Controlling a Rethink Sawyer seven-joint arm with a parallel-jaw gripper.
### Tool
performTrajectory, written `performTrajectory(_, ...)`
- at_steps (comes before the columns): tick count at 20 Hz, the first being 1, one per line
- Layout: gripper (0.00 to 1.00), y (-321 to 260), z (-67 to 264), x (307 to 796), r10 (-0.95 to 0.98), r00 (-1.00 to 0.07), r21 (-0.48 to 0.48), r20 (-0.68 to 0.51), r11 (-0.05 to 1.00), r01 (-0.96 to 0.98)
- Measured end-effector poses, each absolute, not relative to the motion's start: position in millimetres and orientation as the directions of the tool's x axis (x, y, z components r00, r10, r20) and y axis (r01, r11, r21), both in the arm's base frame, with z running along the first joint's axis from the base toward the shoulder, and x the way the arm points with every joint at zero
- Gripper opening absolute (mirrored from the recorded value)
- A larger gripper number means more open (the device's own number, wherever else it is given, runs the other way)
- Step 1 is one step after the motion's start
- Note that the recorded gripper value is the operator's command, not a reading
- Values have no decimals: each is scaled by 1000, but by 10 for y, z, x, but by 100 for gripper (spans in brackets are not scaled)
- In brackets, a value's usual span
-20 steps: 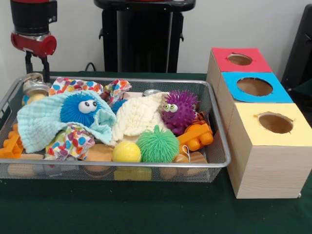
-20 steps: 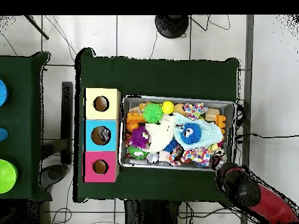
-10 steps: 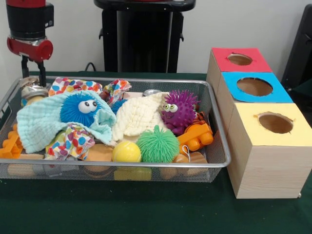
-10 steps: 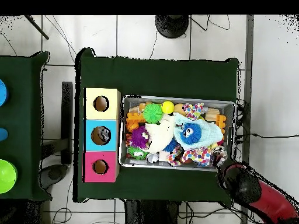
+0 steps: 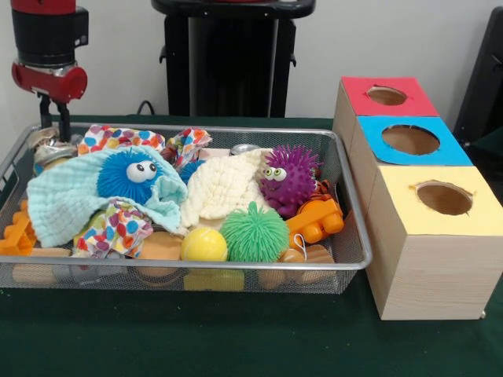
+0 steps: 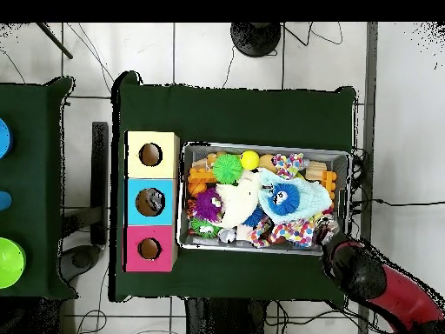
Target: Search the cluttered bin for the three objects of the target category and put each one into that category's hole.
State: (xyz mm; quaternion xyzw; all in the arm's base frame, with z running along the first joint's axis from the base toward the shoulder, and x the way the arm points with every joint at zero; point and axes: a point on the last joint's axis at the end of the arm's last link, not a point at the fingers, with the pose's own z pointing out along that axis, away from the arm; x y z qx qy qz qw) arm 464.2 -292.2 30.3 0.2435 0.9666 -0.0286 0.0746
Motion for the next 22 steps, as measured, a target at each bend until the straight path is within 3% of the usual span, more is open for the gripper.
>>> performTrajectory(14,0,-2913,402,4752,445,-877,-36,-182,888,458)
performTrajectory(22,0,-2262,896,5242,288,-934,-101,-211,944,314)
